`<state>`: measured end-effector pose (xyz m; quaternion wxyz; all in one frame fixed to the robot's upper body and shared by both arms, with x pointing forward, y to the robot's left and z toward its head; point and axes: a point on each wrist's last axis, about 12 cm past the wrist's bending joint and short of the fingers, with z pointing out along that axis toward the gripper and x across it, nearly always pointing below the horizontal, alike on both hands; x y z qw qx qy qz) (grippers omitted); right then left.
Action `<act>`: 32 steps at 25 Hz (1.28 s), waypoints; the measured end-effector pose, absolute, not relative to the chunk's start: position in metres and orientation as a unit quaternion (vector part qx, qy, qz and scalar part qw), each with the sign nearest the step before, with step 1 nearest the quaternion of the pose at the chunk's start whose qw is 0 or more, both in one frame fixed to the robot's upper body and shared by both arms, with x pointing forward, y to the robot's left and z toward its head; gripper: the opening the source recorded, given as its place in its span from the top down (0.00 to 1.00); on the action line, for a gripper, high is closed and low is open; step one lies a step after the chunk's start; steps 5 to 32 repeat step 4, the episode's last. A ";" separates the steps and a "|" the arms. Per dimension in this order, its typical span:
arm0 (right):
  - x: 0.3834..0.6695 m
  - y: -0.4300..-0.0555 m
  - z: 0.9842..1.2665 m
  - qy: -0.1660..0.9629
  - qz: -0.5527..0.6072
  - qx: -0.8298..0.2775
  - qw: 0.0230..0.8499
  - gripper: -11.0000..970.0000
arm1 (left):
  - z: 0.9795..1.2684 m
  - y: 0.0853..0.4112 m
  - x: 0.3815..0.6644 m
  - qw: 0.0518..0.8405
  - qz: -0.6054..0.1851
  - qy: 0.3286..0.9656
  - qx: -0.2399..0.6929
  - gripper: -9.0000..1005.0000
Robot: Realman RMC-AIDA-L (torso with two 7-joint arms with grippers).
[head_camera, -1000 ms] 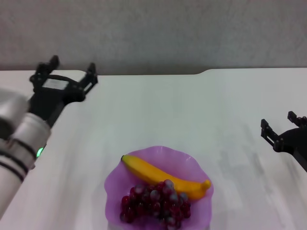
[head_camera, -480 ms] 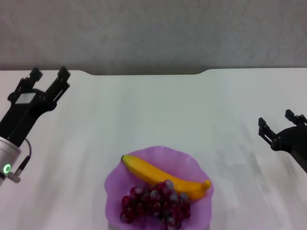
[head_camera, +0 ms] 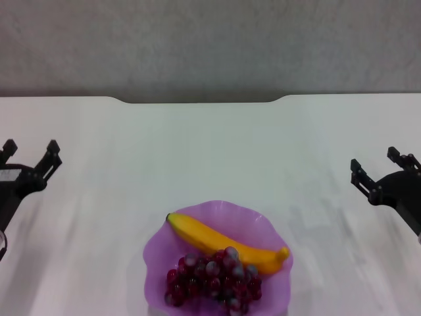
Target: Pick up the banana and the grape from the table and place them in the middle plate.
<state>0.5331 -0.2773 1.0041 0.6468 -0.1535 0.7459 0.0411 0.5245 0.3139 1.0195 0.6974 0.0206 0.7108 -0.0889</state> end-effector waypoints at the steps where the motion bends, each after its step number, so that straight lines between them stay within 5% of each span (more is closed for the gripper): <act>1: 0.533 -0.277 1.004 0.744 0.039 -0.156 0.649 0.19 | 1.017 0.314 0.526 0.691 -0.077 0.718 0.025 0.13; 32: 0.530 -0.279 1.003 0.743 0.025 -0.163 0.649 0.19 | 1.010 0.316 0.530 0.664 -0.057 0.745 0.023 0.13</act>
